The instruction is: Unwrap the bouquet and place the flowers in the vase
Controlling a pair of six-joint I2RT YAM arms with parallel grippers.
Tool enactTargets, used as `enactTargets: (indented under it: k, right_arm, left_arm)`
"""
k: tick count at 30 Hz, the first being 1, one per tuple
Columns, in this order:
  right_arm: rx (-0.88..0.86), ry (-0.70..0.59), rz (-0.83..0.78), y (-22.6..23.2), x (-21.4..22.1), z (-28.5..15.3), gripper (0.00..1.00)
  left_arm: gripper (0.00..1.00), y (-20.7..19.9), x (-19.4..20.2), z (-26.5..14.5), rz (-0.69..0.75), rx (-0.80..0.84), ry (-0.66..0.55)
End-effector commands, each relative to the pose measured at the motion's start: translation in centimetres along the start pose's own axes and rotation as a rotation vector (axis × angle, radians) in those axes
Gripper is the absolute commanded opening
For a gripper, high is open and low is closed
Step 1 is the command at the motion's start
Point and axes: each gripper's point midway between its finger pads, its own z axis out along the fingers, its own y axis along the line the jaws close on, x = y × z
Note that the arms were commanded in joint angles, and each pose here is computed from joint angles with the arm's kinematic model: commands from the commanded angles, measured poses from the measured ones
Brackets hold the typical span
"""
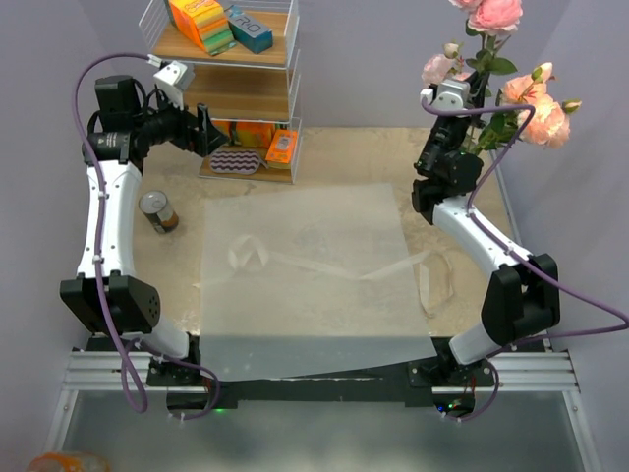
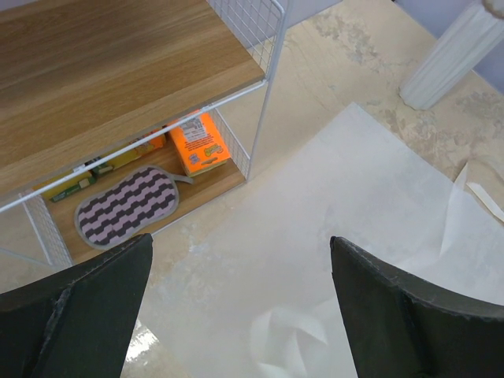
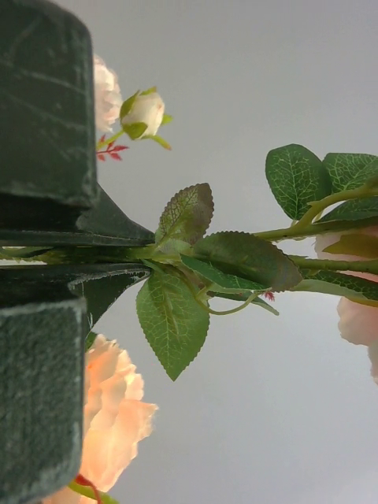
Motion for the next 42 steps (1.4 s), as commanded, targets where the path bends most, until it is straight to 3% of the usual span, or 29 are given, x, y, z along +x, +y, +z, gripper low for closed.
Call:
enactTargets:
  k: [1,11,18,42]
  right_arm:
    - [0.290,-0.361,0.277,-8.9,-10.0,0.6,0.00]
    - [0.300,-0.433,0.406,-7.3,-11.2,1.6,0.00]
    - [0.299,-0.498,0.344,-5.9,-10.5,1.9,0.00]
    - [0.320,-0.380,0.291,-8.4,-5.0,1.2,0.00]
  left_arm:
    - [0.99,-0.3,-2.4,-0.8,0.042,0.017,-0.047]
    - [0.99,-0.5,-3.0,-1.1,0.058,0.014,-0.047]
    - [0.99,-0.9,-3.5,-1.6,0.068,0.022,-0.031]
    - [0.99,-0.2,-3.5,-1.0,0.085,0.033,-0.018]
